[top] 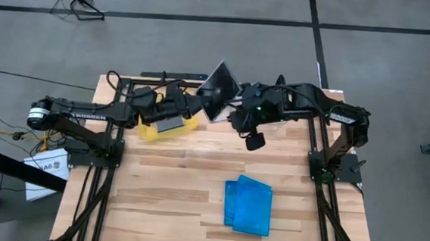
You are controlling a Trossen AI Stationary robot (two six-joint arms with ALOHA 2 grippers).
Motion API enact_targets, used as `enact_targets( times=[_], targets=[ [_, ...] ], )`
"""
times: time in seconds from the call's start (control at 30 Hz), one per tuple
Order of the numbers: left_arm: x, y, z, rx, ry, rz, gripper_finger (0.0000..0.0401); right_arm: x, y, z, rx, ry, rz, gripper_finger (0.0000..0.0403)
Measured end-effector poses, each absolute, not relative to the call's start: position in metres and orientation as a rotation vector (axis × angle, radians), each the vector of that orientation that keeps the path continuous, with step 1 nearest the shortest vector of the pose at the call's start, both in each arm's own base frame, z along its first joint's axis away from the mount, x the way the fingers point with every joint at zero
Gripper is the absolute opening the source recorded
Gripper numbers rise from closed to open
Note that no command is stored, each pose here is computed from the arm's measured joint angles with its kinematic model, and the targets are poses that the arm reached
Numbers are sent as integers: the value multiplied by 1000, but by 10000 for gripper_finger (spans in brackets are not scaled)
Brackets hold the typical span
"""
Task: Pick & place jewel cases by type
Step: Put the black CD case into the yellow bin
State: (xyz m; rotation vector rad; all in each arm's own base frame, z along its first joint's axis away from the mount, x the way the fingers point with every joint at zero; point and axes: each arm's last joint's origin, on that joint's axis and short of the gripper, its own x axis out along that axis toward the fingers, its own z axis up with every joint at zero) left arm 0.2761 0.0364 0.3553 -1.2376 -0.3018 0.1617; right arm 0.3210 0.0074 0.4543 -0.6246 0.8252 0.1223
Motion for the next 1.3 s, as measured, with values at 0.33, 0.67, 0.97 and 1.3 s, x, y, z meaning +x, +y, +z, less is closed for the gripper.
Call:
enact_targets(
  times=[0.33,0.67,0.97,1.3],
  targets=[
    [276,36,353,-1179,-279,186,79,322,5,456,-605,830,13,33],
    [277,37,339,-1077,-113,271,26,306,8,452,-522,981,-70,205],
    [261,68,318,-995,64,498,20,262,28,484,-369,918,-117,325],
    [225,79,316,-901,240,617,20,230,26,503,-179,820,-201,326]
  ],
)
